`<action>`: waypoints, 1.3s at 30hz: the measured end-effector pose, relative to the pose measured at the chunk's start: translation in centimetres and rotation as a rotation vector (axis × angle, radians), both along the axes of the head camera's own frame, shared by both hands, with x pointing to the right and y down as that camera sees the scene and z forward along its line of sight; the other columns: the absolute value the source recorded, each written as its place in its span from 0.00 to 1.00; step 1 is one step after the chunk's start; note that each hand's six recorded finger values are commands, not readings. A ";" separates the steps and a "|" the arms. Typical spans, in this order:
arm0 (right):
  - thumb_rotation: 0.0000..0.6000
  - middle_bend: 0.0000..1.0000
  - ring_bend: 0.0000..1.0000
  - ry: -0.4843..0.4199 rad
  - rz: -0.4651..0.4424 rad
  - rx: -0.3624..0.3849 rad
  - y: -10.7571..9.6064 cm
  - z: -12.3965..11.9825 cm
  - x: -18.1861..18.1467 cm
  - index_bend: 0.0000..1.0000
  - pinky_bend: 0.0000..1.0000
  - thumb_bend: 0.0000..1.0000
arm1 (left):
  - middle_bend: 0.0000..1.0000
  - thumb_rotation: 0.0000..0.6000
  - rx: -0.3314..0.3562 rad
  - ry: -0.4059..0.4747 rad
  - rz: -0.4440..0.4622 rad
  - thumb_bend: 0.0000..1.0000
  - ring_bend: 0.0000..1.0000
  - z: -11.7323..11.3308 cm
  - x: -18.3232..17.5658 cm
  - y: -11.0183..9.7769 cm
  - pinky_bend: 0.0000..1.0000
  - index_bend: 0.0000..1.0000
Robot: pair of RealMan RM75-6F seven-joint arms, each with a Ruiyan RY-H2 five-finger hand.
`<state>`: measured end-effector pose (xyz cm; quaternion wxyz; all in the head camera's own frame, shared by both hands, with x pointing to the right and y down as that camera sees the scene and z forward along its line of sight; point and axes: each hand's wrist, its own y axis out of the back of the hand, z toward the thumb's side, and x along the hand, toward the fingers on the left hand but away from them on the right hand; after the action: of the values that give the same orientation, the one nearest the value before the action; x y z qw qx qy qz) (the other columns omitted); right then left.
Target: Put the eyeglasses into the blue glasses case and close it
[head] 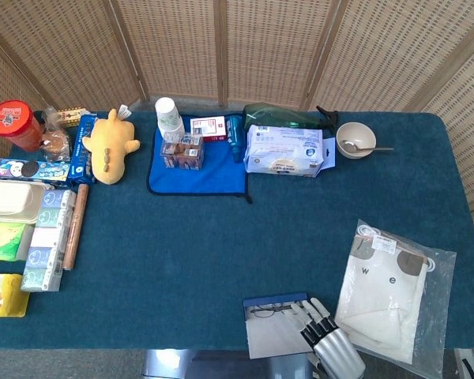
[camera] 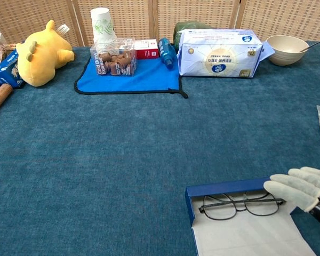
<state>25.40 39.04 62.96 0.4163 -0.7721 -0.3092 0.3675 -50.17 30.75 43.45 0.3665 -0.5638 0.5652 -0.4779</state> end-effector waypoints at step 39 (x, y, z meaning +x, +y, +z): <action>1.00 0.18 0.16 0.067 -0.116 -0.038 -5.4 0.9 -4.4 0.40 0.17 0.25 | 0.10 1.00 -0.048 -0.003 -0.060 0.29 0.00 2.7 -1.7 0.1 0.00 0.14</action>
<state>21.04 33.63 63.88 0.4322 -0.7836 -0.2428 0.3744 -51.84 30.83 46.11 0.3393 -0.5543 0.5698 -0.5029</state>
